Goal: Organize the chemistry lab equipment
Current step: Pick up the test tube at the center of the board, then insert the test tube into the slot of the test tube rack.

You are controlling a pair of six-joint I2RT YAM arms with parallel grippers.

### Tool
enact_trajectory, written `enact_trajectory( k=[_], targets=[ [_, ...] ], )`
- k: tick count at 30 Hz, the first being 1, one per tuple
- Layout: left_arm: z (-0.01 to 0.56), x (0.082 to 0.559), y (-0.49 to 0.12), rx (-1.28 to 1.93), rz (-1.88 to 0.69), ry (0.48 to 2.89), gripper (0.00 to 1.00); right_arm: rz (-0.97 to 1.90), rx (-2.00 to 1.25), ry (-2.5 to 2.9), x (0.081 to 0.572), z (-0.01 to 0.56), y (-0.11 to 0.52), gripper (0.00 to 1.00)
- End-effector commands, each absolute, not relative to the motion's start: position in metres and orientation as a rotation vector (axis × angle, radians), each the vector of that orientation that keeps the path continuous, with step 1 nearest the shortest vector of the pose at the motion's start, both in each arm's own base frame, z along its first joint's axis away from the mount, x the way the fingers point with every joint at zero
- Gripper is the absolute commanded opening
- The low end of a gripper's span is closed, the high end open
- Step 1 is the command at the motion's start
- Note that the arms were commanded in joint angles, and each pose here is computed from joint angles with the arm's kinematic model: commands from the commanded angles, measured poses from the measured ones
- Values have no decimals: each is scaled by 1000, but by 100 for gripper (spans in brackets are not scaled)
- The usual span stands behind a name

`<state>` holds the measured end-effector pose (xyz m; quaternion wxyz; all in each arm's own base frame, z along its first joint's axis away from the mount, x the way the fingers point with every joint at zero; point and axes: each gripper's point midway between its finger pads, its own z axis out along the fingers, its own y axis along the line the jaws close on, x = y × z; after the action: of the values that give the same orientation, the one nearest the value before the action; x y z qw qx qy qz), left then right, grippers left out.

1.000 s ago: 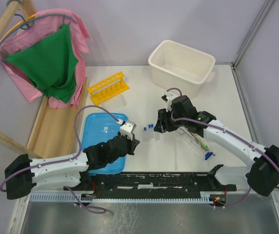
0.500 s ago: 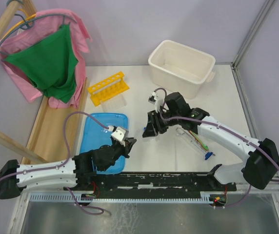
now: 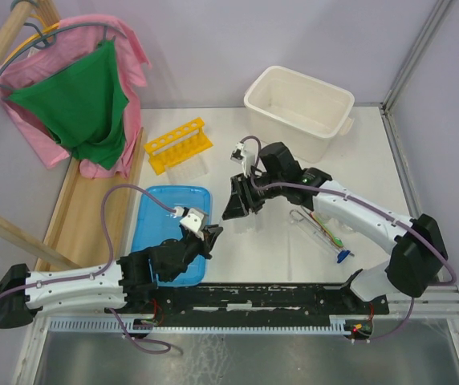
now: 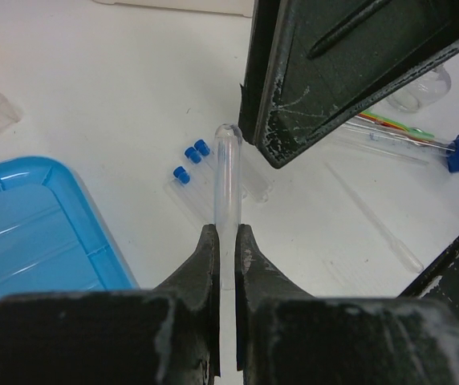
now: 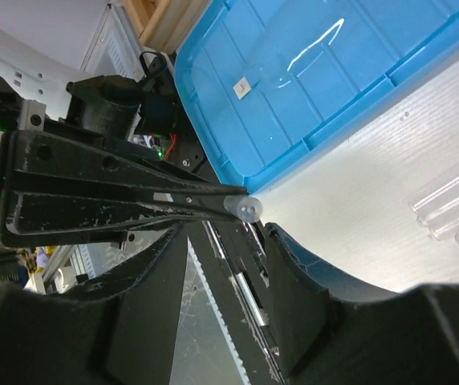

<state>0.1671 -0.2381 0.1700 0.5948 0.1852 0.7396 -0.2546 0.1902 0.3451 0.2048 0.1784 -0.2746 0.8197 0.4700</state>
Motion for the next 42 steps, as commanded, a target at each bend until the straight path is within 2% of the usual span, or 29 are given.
enact_trajectory(
  k=[1,14,22,25,26,28,33,35,42],
  targets=[
    [185,171,-237,404,-590,1672,3,1368,-834,2222,197,228,360,51],
    [187,171,-235,389,-589,1671,3,1357,-850,2260,199,214,372,45],
    [183,172,-235,386,-575,1681,3,1326,-858,2279,200,211,372,21],
    [181,173,-232,377,-563,1690,3,1294,-857,2293,204,207,372,6],
    [180,173,-231,372,-557,1696,5,1277,-856,2297,206,207,372,2],
    [178,175,-227,355,-538,1713,11,1231,-853,2309,213,204,373,1],
    [186,180,-216,279,-497,1727,16,1115,-860,2324,236,204,377,1],
    [189,182,-213,248,-494,1726,22,1074,-859,2318,247,207,382,1],
    [196,192,-197,113,-406,1753,59,960,-878,2332,291,211,408,1]
  ],
)
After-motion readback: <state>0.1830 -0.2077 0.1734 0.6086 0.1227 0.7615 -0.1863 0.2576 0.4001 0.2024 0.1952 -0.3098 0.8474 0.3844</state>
